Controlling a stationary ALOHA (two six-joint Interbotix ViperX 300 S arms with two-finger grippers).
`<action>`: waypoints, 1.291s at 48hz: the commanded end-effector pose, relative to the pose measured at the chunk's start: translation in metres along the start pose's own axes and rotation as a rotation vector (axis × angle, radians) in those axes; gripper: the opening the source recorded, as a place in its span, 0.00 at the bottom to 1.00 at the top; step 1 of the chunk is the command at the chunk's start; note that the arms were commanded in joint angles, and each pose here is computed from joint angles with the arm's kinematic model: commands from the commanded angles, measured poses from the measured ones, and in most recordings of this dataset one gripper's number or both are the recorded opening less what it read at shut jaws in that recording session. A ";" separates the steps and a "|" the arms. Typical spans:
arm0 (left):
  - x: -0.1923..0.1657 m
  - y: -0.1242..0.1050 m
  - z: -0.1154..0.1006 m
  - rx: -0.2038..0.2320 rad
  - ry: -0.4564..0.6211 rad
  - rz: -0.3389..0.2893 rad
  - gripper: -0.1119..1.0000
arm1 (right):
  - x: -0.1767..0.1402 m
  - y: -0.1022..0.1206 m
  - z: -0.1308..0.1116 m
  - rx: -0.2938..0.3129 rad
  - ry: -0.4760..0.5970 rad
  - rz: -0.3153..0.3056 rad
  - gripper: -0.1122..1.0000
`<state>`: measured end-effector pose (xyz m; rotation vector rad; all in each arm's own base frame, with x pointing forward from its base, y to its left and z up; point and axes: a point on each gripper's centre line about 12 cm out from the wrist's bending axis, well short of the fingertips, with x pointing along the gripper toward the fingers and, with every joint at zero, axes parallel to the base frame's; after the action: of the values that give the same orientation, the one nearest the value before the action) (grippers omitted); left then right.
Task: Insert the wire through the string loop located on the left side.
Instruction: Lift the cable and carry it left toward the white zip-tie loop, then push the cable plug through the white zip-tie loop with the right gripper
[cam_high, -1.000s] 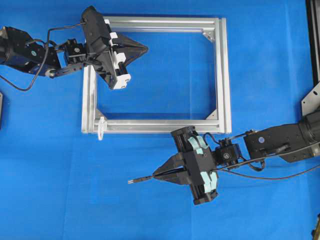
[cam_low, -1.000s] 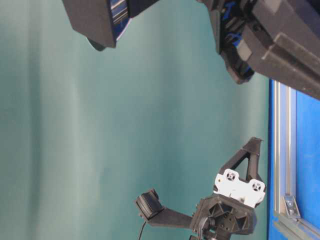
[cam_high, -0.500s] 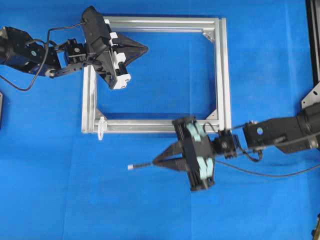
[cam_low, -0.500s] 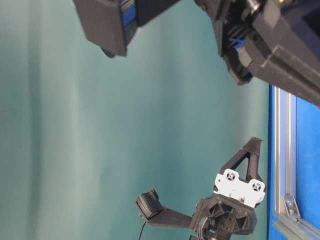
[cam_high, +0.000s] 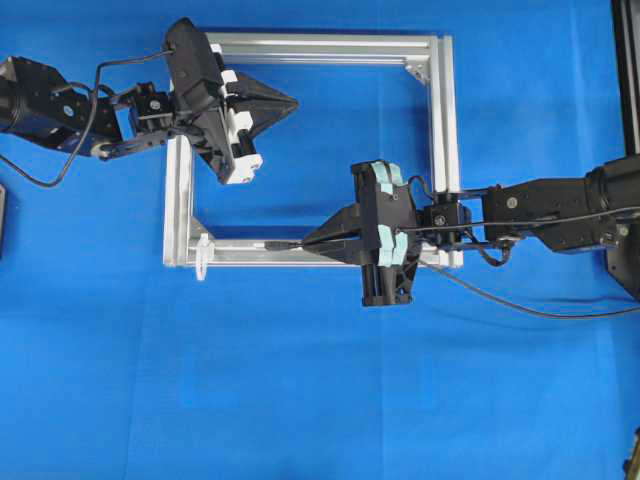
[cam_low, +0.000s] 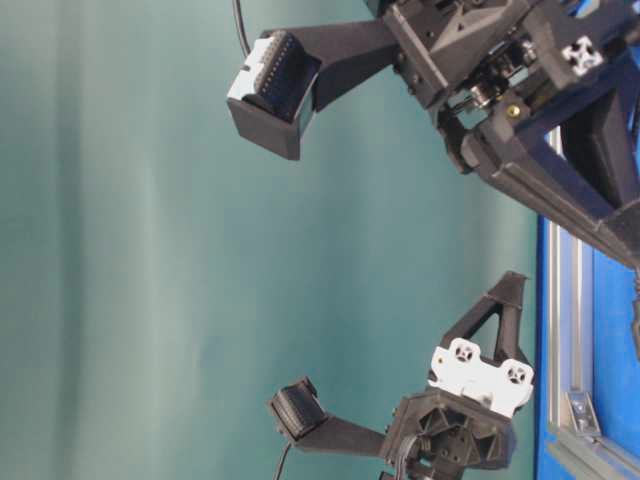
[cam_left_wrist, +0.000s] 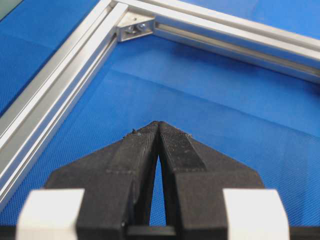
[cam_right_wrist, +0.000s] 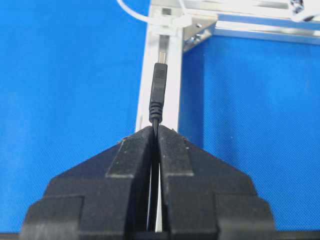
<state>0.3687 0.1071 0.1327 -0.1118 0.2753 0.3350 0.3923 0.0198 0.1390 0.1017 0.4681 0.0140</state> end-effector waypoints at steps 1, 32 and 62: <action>-0.003 -0.003 0.016 0.001 -0.047 -0.008 0.10 | -0.005 -0.002 0.014 0.002 -0.043 -0.003 0.07; -0.002 -0.003 0.017 0.000 -0.050 -0.009 0.10 | 0.029 0.000 0.024 0.002 -0.057 -0.001 0.07; -0.003 -0.003 0.018 0.000 -0.053 -0.009 0.10 | 0.048 0.005 0.028 -0.004 -0.058 0.010 0.07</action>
<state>0.3688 0.1065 0.1351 -0.1110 0.2692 0.3333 0.4430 0.0225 0.1285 0.0980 0.4513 0.0163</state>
